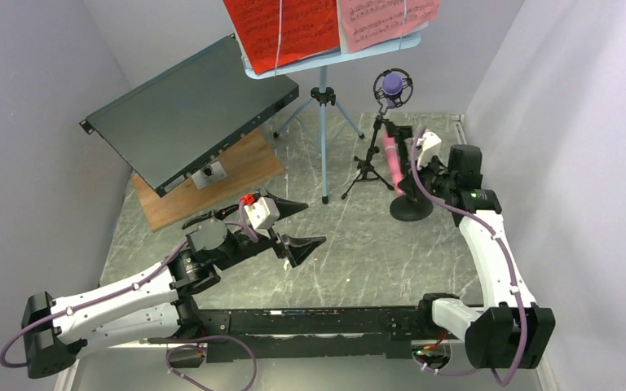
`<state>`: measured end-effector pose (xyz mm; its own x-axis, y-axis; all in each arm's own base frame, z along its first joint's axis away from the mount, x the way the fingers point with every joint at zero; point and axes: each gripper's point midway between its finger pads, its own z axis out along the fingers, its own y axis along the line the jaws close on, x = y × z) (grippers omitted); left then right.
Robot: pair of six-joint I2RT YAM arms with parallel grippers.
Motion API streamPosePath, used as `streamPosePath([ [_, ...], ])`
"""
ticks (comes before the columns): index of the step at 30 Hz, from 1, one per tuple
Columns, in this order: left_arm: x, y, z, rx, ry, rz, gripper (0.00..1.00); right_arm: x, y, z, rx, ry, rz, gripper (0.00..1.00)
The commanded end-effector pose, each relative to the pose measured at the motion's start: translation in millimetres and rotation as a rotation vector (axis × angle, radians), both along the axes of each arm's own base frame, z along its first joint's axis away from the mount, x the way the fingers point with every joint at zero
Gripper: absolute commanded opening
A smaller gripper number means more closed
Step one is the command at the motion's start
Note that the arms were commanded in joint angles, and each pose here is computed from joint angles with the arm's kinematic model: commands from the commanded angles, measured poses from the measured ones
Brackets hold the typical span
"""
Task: Pack up the instrument practice props
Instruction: Place the microphone stand at the corner of the board.
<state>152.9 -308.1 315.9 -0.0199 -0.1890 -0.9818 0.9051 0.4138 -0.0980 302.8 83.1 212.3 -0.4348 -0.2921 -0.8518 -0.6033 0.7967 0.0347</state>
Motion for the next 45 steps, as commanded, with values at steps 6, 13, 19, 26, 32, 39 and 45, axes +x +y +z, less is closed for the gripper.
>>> streamPosePath([
  [6, -4.4, 12.1, 8.4, -0.044, -0.013, 0.01, 0.95, 90.6, -80.4, 28.5, 0.081, -0.299, -0.432, 0.0],
  [13, -3.1, 10.5, 8.0, -0.036, -0.009, 0.013, 0.95, 140.4, -125.2, 19.6, 0.072, -0.551, -0.563, 0.0],
  [19, 1.9, 6.5, 4.4, -0.014, -0.001, 0.026, 0.95, 194.9, -135.6, 9.6, 0.037, -0.647, -0.535, 0.0],
  [26, 7.5, 4.6, -0.3, 0.015, 0.008, 0.047, 0.95, 251.5, -161.8, 8.1, 0.057, -0.738, -0.588, 0.0],
  [32, 9.1, 5.4, -0.3, 0.041, 0.017, 0.057, 0.95, 305.6, -176.5, -2.2, 0.098, -0.763, -0.598, 0.01],
  [39, 8.7, 4.1, -2.4, 0.045, 0.047, 0.054, 0.95, 345.7, -186.4, -17.2, 0.089, -0.717, -0.607, 0.3],
  [45, 11.7, -3.0, -3.0, 0.051, 0.041, 0.049, 0.95, 339.9, -187.1, -21.0, 0.119, -0.666, -0.609, 0.5],
])
